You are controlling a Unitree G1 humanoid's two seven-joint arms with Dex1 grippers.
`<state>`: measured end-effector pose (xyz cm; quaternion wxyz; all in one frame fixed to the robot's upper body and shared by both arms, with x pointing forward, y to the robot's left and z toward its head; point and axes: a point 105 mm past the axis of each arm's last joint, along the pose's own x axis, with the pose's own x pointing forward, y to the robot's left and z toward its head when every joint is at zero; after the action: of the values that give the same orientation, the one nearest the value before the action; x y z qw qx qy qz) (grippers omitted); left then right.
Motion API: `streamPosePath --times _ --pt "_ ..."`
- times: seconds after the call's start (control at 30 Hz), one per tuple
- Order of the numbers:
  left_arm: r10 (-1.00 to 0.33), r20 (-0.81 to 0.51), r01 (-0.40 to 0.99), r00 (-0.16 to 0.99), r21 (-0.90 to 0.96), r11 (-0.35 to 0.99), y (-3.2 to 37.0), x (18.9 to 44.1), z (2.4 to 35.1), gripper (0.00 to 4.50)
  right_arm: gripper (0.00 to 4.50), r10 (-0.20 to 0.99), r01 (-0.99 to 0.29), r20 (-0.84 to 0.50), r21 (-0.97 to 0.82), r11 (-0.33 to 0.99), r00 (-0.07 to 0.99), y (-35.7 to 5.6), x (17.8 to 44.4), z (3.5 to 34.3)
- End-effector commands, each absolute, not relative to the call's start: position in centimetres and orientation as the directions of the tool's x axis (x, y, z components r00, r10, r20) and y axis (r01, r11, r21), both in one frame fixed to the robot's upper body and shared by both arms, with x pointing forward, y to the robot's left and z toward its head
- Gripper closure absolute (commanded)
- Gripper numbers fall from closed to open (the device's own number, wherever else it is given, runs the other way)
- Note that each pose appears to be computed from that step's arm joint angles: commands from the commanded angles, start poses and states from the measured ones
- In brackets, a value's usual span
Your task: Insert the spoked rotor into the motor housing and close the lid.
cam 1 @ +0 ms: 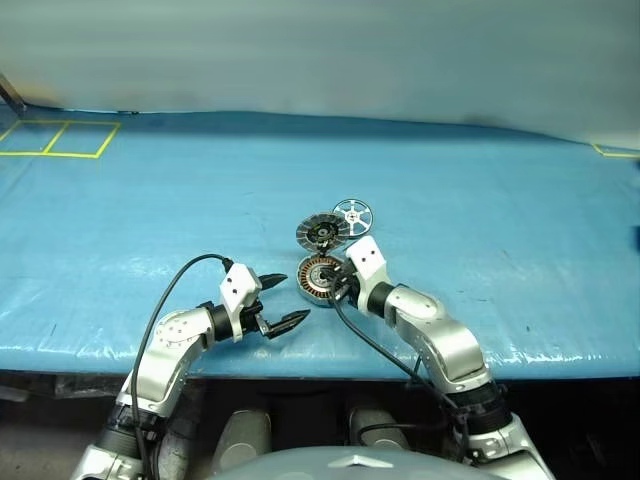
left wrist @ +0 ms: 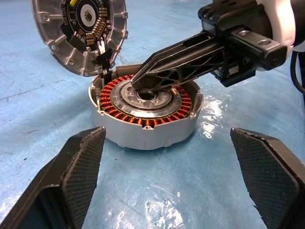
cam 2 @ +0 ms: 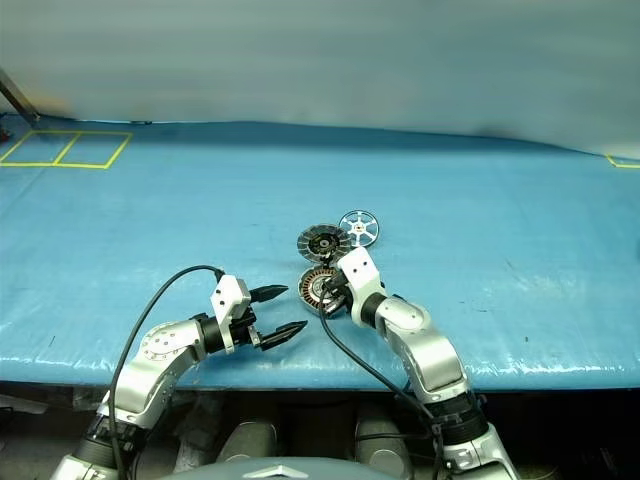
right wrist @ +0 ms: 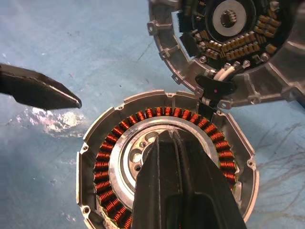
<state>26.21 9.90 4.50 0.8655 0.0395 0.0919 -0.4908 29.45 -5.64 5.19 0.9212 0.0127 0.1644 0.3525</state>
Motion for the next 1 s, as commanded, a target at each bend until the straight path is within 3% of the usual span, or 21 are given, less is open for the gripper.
streamPosePath --times 0.03,0.17,0.3,0.5,0.7,0.93,1.0 --pt "-0.845 -0.174 0.857 0.507 -0.003 0.515 9.9 26.5 5.2 0.00 4.45 0.626 -0.608 -0.341 0.172 0.775 0.702 -6.1 29.4 4.0" --pt "-0.842 -0.174 0.855 0.510 0.002 0.518 9.9 26.6 5.2 0.00 4.45 0.529 -0.607 -0.563 0.060 0.792 0.635 -7.2 28.5 -0.2" --pt "-0.840 -0.173 0.853 0.514 0.003 0.521 9.9 26.6 5.2 0.00 4.45 0.515 -0.620 -0.569 0.012 0.785 0.641 -7.1 28.4 -0.3" --pt "-0.839 -0.176 0.852 0.515 0.000 0.523 9.9 26.6 5.1 0.00 4.45 0.671 -0.670 -0.268 0.109 0.734 0.692 -4.8 28.8 5.2" --pt "-0.841 -0.170 0.853 0.514 -0.002 0.521 9.8 26.5 5.4 0.00 4.45 0.757 -0.740 -0.002 0.212 0.639 0.653 -3.6 28.1 10.2" --pt "-0.844 -0.160 0.854 0.512 -0.008 0.520 9.5 26.5 5.6 0.00 4.45 0.769 -0.757 0.030 0.208 0.620 0.638 -3.3 28.0 11.3" --pt "-0.843 -0.162 0.854 0.513 -0.008 0.521 9.6 26.5 5.5 0.00 4.45 0.751 -0.739 -0.015 0.161 0.654 0.661 -3.5 28.5 10.6"
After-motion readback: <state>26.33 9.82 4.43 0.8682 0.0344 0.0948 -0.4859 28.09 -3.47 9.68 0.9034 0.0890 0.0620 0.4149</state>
